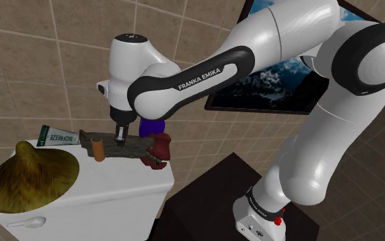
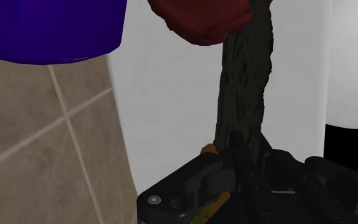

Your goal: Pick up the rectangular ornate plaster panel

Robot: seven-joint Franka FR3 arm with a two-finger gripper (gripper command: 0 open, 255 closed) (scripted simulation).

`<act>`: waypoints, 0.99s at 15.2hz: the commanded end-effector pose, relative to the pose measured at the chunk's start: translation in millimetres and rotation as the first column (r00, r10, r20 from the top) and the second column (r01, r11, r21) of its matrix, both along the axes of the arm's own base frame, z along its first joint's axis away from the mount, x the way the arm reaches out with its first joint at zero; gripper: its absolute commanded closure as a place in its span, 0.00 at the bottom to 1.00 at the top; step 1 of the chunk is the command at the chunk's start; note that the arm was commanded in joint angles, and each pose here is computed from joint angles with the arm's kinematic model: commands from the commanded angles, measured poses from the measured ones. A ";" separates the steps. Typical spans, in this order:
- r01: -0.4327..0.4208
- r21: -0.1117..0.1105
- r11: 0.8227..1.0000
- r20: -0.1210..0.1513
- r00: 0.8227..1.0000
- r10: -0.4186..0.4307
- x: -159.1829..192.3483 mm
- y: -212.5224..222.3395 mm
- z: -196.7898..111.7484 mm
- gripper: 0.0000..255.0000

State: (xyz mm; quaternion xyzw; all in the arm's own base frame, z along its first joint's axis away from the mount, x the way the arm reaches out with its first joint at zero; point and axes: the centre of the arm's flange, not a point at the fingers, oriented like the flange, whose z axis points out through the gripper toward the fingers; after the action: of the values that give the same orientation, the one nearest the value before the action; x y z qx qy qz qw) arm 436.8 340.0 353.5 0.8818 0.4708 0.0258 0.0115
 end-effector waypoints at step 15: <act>0.000 -0.001 1.000 -0.001 1.000 0.000 -0.2 0.1 52.5 1.00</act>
State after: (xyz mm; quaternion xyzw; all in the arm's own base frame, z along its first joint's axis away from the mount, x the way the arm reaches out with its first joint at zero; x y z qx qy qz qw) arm 437.0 341.3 399.6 0.8819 0.4706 0.0251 0.0116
